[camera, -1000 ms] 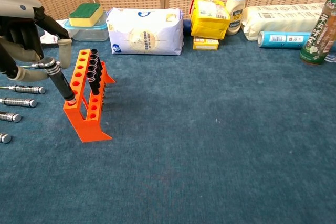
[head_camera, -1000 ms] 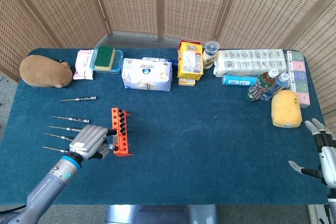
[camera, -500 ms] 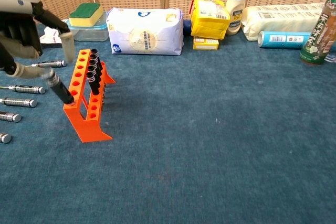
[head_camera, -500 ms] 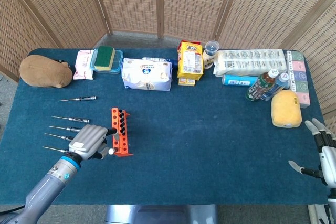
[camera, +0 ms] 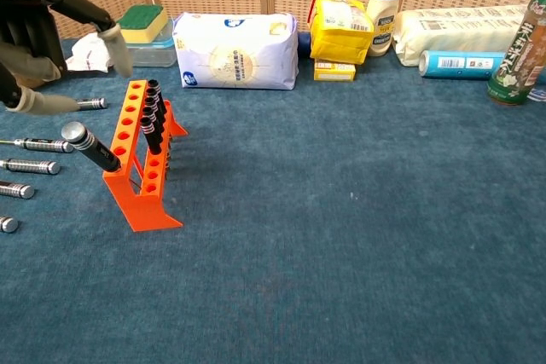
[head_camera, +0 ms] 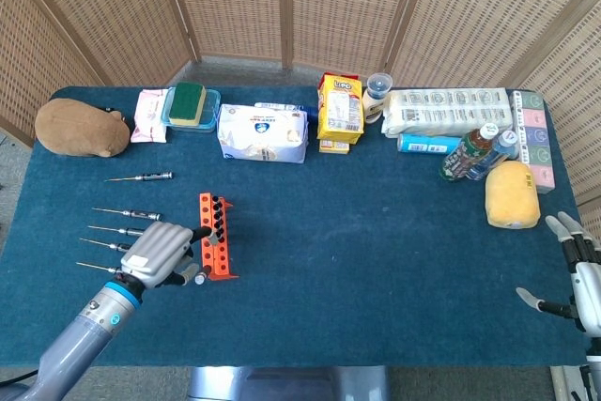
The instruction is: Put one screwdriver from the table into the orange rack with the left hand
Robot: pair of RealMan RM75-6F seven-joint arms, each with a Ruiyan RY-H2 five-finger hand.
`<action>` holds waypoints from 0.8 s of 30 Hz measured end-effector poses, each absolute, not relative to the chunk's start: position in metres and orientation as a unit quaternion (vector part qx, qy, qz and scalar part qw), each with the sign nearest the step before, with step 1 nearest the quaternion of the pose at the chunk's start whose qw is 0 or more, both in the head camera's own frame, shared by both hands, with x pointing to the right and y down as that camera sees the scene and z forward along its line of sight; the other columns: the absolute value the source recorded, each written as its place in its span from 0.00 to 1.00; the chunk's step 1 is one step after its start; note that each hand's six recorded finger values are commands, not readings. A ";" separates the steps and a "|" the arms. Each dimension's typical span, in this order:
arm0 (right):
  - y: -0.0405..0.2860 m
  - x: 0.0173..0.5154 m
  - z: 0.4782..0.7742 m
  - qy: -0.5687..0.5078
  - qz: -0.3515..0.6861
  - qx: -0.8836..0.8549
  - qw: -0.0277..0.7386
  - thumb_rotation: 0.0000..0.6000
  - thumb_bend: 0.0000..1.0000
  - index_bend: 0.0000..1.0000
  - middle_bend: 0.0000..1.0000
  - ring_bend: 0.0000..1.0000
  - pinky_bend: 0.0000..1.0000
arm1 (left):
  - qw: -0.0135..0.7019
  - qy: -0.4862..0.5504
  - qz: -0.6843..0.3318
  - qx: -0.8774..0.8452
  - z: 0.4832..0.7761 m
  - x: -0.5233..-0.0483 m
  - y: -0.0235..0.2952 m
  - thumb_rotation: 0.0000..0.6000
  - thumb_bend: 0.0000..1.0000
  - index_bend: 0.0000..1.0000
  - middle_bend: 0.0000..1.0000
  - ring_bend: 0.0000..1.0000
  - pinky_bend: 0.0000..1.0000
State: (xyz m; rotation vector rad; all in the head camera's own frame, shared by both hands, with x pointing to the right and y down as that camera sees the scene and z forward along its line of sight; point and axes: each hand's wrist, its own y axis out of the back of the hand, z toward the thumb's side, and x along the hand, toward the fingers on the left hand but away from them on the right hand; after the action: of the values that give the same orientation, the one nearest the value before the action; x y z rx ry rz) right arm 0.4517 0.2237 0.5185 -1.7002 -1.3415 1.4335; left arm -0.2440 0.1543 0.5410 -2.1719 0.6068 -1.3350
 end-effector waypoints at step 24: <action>0.223 0.452 0.518 -0.499 0.530 -0.630 0.269 1.00 0.00 0.06 0.02 0.02 0.00 | 0.344 0.181 -0.474 -0.790 0.533 -0.235 0.176 1.00 0.19 0.04 1.00 1.00 0.99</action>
State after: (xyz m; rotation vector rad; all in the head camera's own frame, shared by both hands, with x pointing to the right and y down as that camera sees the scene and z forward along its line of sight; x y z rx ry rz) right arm 0.4519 0.2234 0.5177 -1.6995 -1.3449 1.4298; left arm -0.2350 0.1759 0.5332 -2.0530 0.4703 -1.2302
